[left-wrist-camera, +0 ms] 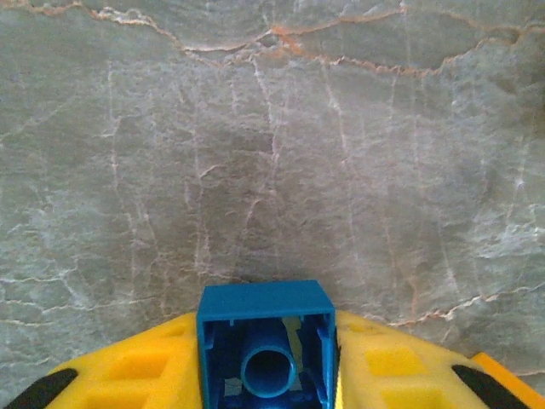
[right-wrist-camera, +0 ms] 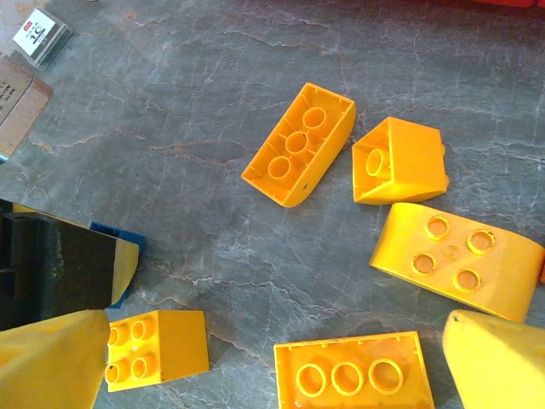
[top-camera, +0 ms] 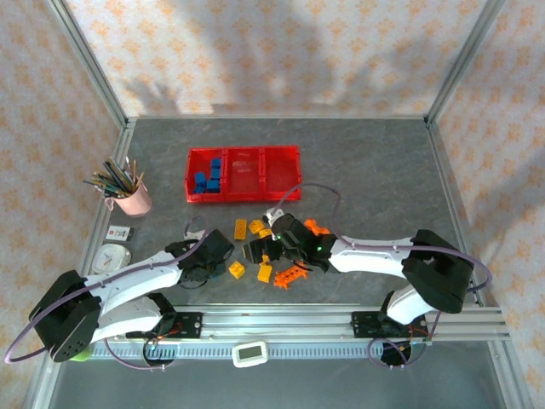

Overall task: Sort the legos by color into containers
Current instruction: Pick up the lego from the bottom-left of the table, then place the lego in the container.

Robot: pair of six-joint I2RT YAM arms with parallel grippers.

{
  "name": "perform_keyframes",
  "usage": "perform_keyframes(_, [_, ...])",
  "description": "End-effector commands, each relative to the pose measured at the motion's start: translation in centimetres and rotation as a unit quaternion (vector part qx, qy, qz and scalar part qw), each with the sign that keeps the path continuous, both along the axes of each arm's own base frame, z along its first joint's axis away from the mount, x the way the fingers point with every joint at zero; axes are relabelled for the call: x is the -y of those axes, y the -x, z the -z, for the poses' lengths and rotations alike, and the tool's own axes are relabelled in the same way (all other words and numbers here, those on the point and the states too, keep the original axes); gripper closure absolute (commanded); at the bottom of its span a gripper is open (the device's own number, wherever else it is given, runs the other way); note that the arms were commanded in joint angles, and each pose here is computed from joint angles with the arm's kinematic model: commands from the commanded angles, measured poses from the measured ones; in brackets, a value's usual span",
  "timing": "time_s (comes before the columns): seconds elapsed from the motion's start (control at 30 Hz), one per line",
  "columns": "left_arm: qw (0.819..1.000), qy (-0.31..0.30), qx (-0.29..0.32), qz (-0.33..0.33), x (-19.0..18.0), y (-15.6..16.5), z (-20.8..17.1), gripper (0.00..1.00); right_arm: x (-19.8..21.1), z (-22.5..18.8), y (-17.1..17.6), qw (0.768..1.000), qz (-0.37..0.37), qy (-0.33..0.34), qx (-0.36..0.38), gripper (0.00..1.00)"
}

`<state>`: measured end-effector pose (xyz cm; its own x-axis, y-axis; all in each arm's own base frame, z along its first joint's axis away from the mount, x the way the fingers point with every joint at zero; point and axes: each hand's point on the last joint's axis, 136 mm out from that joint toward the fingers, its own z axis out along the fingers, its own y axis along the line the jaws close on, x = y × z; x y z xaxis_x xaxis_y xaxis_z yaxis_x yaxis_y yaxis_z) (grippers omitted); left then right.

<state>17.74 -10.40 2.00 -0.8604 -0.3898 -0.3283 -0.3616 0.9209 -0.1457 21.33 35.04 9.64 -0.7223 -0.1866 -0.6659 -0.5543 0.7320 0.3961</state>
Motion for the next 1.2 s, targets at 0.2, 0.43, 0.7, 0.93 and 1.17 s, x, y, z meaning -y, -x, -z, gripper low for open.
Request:
perform_keyframes(0.2, [0.999, -0.02, 0.04, -0.016, -1.1, -0.8, -1.9, 0.74, 0.1, -1.8, -1.2, 0.999, 0.035, -0.02, 0.02, 0.0])
perform_keyframes(0.43, [0.992, -0.052, 0.116, -0.024, -1.7, -4.4, -7.1, 0.74, 0.9, -4.1, -2.5, 0.997, 0.065, -0.042, 0.02, 0.0])
perform_keyframes(0.7, [0.98, -0.078, 0.181, -0.037, -2.9, -12.0, -12.6, 0.74, 2.3, -6.4, -5.4, 0.992, 0.102, -0.073, 0.018, 0.0])
perform_keyframes(0.93, [0.974, -0.084, 0.202, -0.053, -4.5, -20.0, -14.1, 0.74, 1.8, -7.4, -7.2, 0.99, 0.114, -0.081, 0.027, 0.0])
perform_keyframes(1.17, [0.971, -0.106, 0.205, -0.059, -6.0, -26.4, -13.9, 0.74, 0.7, -7.4, -8.0, 0.99, 0.109, -0.084, 0.022, 0.0])
